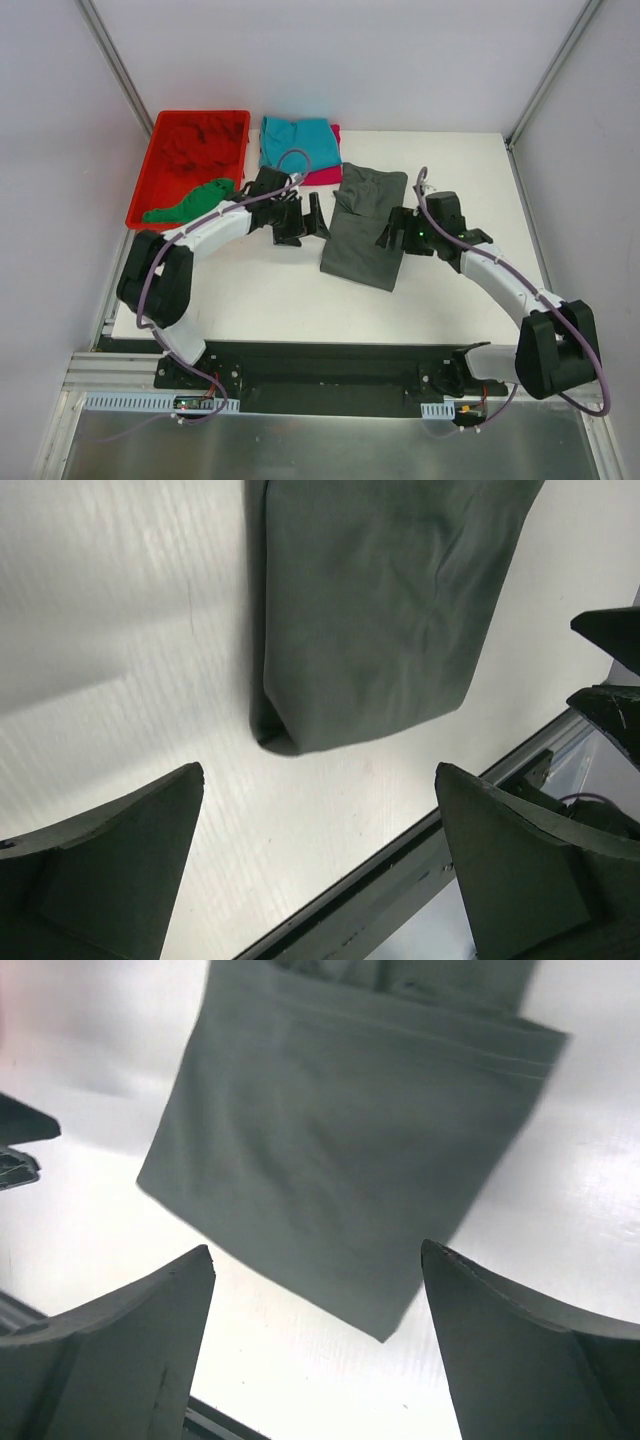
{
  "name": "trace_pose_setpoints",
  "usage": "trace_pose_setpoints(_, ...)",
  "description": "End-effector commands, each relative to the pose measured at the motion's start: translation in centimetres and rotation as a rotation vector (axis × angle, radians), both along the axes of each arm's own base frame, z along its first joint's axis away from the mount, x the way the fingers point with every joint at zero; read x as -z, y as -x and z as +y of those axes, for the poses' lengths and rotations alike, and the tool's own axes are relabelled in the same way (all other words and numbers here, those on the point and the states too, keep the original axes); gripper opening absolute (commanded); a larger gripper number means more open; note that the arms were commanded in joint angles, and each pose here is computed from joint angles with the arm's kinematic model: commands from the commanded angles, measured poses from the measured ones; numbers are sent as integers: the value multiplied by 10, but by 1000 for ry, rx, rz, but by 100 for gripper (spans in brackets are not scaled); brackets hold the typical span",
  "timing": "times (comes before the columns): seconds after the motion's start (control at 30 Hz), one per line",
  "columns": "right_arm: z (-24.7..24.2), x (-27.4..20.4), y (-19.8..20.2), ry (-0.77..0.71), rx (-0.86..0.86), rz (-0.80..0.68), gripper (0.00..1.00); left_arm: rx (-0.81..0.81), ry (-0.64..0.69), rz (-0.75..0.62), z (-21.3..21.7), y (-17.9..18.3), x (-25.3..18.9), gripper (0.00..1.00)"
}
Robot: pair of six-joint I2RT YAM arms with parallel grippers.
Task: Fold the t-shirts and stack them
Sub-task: Fold the folded rectangular tshirt in 1/3 of the way
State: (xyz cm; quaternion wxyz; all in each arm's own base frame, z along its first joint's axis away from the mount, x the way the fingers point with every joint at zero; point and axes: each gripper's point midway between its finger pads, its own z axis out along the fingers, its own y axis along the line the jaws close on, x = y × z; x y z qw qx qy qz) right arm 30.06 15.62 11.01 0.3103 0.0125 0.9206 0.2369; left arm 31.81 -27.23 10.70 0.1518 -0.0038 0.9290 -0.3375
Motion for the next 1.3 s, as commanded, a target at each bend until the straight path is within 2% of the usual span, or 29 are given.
trace_pose_setpoints(0.0, 24, 0, 13, 29, -126, -19, 87, -4, 39, 32, 2, 21, 11, 99)
trace_pose_setpoints(0.07, 25, 1, 9, 51, -105, -11, 86, 22, 68, 49, -8, 27, 13, 99)
trace_pose_setpoints(0.17, 4, 8, -6, 127, 38, 5, 86, 49, 60, 56, -21, 28, 20, 99)
trace_pose_setpoints(0.2, -3, 12, -9, 150, 72, 21, 86, 59, 61, 62, -25, 27, 22, 95)
trace_pose_setpoints(0.3, -16, 17, -25, 174, 121, 51, 83, 61, 44, 87, -29, 24, 35, 78)
trace_pose_setpoints(0.37, -18, 21, -35, 178, 115, 67, 81, 56, 23, 100, -28, 21, 46, 70)
trace_pose_setpoints(0.57, -19, 39, -65, 211, 100, 109, 72, 62, 7, 142, -29, 23, 63, 53)
trace_pose_setpoints(0.77, -24, 58, -72, 239, 100, 163, 67, 61, -24, 128, -24, 22, 68, 20)
trace_pose_setpoints(0.87, -24, 64, -74, 250, 84, 175, 67, 68, -20, 143, -25, 24, 71, 0)
trace_pose_setpoints(1.07, -20, 67, -82, 246, 65, 177, 64, 63, -30, 159, -22, 29, 76, 0)
trace_pose_setpoints(1.1, -18, 67, -83, 238, 59, 174, 59, 62, -32, 160, -22, 29, 77, 0)
trace_pose_setpoints(1.17, -12, 65, -86, 214, 42, 161, 39, 61, -33, 162, -21, 30, 78, 0)
trace_pose_setpoints(1.27, -5, 59, -90, 176, 14, 132, 17, 52, -38, 164, -20, 30, 78, 0)
